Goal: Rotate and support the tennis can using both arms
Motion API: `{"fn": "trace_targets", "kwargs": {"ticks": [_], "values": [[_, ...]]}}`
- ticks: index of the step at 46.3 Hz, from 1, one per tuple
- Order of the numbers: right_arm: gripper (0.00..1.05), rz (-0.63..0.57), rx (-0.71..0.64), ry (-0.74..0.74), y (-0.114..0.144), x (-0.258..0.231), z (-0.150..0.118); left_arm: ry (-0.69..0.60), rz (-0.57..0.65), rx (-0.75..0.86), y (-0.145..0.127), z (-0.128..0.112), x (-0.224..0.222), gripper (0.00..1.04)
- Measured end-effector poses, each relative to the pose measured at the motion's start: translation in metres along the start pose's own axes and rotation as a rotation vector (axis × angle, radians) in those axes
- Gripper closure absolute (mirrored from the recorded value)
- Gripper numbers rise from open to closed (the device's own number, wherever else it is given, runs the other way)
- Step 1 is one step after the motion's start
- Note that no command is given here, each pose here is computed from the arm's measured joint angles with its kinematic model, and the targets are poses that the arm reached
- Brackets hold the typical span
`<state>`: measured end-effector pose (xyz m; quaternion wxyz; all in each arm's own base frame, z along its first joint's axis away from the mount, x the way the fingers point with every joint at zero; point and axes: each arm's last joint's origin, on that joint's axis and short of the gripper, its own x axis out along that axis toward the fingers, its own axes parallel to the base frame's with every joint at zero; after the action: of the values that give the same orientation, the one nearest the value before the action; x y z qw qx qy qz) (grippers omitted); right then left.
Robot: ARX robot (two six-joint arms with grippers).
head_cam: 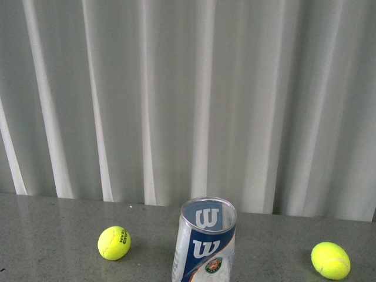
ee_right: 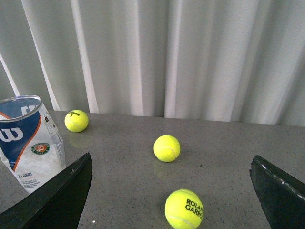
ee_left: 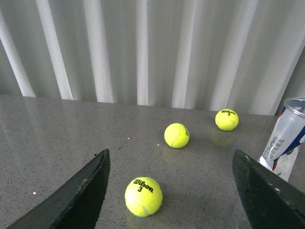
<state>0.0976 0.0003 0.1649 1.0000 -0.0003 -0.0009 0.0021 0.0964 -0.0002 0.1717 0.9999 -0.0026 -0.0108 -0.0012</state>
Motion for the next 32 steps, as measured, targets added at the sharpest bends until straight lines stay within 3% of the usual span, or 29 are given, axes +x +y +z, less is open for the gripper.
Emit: {"fn": "trace_targets", "kwargs": {"ticks": [5,32], "values": [[0.07,0.0,0.0,0.0,0.0,0.0,0.0,0.0,0.0,0.0,0.0,0.0,0.0,0.05],[0.07,0.0,0.0,0.0,0.0,0.0,0.0,0.0,0.0,0.001,0.0,0.0,0.0,0.07]]}}
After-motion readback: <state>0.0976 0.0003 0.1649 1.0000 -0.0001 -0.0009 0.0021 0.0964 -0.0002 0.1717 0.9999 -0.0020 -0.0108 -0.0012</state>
